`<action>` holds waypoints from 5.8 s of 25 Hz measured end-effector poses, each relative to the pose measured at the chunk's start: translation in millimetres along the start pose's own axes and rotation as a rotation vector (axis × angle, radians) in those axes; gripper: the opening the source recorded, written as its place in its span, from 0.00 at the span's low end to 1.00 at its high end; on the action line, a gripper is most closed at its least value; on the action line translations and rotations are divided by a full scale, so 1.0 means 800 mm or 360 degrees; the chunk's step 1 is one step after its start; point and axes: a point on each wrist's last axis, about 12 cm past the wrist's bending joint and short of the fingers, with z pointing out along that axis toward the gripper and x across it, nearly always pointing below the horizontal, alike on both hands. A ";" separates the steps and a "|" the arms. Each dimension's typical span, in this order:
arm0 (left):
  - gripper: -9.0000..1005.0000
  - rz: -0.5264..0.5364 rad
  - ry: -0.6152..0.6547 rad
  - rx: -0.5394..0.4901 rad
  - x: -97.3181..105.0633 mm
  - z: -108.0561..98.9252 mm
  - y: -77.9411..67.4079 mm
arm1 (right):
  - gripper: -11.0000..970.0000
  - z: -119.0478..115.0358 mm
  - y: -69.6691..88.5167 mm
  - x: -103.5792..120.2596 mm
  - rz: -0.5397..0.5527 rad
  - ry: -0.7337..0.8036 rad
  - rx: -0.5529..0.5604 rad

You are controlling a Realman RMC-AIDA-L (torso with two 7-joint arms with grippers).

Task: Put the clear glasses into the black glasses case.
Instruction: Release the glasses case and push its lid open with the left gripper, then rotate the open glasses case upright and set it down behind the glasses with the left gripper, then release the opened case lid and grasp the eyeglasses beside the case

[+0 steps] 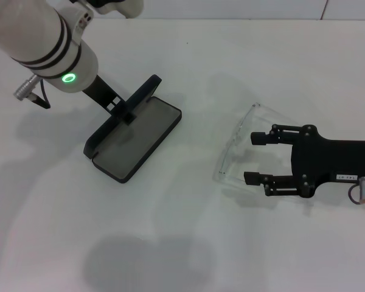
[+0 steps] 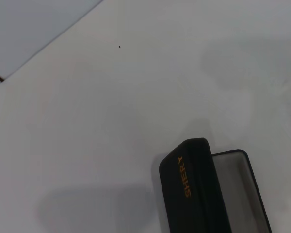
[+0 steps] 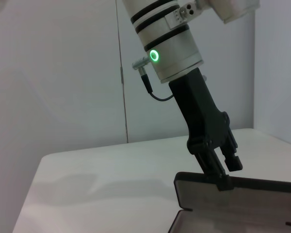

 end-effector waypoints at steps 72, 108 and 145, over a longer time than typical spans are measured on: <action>0.21 0.1385 -0.0541 -0.0104 -0.021 0.032 -0.019 | 0.76 -0.006 0.013 0.008 0.0126 -0.0164 0.0036; 0.44 0.0344 -0.1815 0.0513 0.063 -0.044 0.032 | 0.75 -0.017 -0.008 0.002 0.0393 -0.0095 0.0097; 0.77 0.0021 -0.2005 0.0211 0.218 0.025 0.023 | 0.72 0.078 -0.105 -0.157 0.1551 0.1038 0.0436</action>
